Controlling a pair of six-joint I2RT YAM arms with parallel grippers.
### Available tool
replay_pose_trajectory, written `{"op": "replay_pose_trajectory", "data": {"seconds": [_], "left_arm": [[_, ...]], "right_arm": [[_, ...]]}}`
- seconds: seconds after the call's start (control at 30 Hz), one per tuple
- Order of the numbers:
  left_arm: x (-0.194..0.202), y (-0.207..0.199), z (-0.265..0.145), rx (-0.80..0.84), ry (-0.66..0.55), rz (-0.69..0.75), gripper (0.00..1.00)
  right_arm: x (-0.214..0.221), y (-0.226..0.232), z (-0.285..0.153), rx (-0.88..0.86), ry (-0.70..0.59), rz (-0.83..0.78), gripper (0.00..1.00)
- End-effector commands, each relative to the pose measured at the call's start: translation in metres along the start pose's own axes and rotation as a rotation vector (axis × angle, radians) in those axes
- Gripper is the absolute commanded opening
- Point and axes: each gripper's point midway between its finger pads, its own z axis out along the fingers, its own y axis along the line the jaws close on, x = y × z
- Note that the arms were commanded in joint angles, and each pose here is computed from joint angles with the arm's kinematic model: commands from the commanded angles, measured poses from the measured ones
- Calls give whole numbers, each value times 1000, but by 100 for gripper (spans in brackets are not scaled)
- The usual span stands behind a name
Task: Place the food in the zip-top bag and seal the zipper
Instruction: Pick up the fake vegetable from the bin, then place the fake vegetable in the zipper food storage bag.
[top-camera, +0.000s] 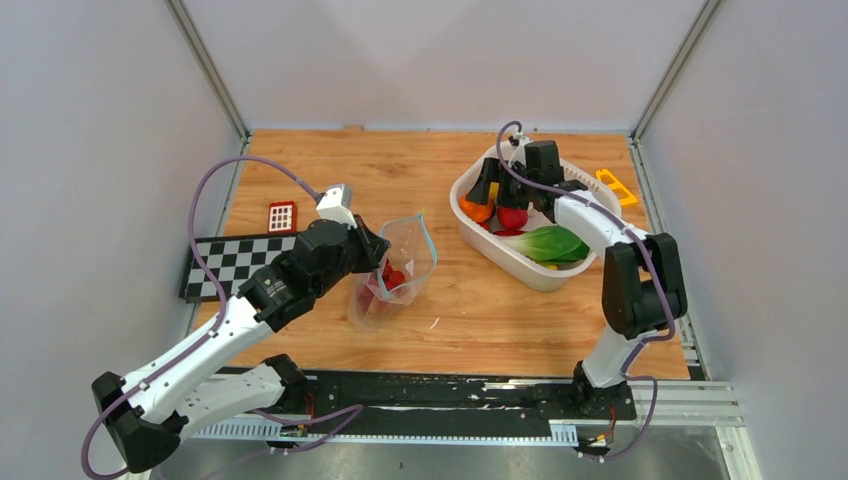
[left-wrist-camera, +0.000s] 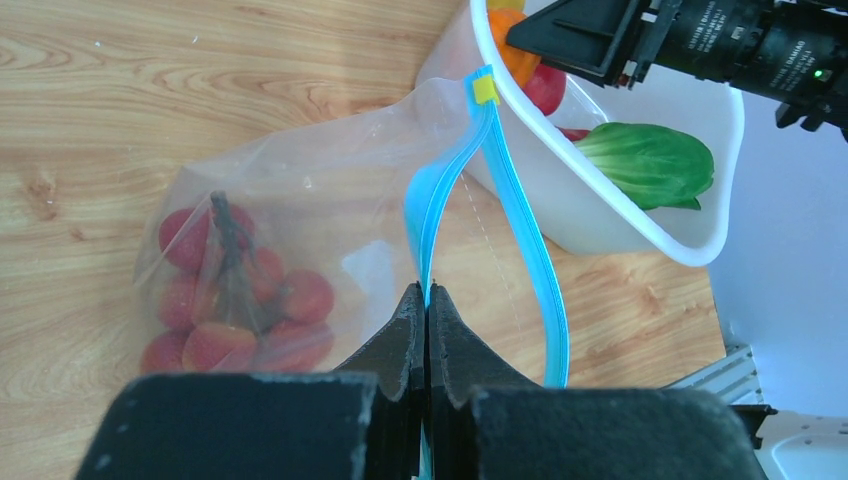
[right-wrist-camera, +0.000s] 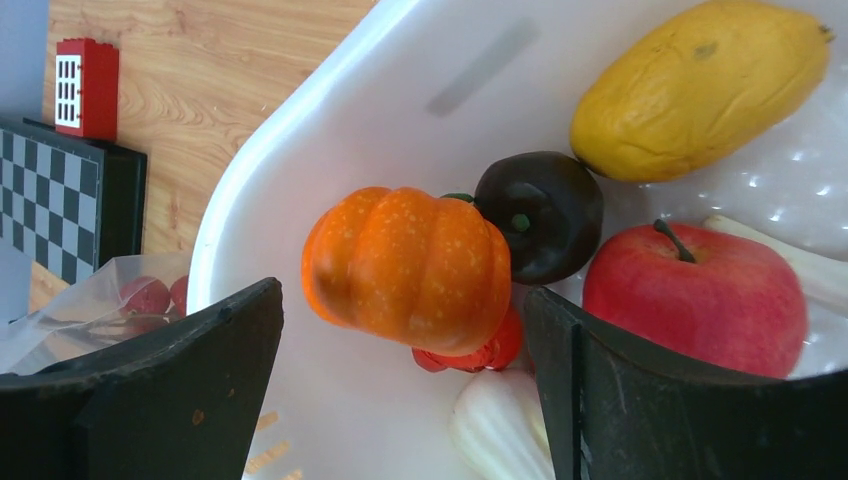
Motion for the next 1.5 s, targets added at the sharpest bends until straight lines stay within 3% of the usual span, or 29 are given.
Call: {"op": "replay_pose_trajectory", "data": {"seconds": [0.0,0.2,0.33,0.57,0.8,1.1,1.47], "left_arm": [[-10,-6,-3,30,-37,-14,0],[-9,-6,-4,32,-32,-11,0],[-11,-5,-6,28,-38,-9,0],[-13,-6,-8,29,-42,-4,0],[-13,-7,-7,35,-36,5,0],[-9,-13,-5,58,-16,3,0],[-10,-17,1,68,-18,-2,0]], "right_arm": [[-9,13,10,-79,13,15,89],[0,2,22,-61,51,4,86],[0,-1,22,-43,32,7,78],[-9,5,6,-48,-45,11,60],[-22,12,-23,-45,-166,-18,50],[-32,30,-65,-78,-281,-41,47],[-17,125,-129,-468,-378,-51,46]]}}
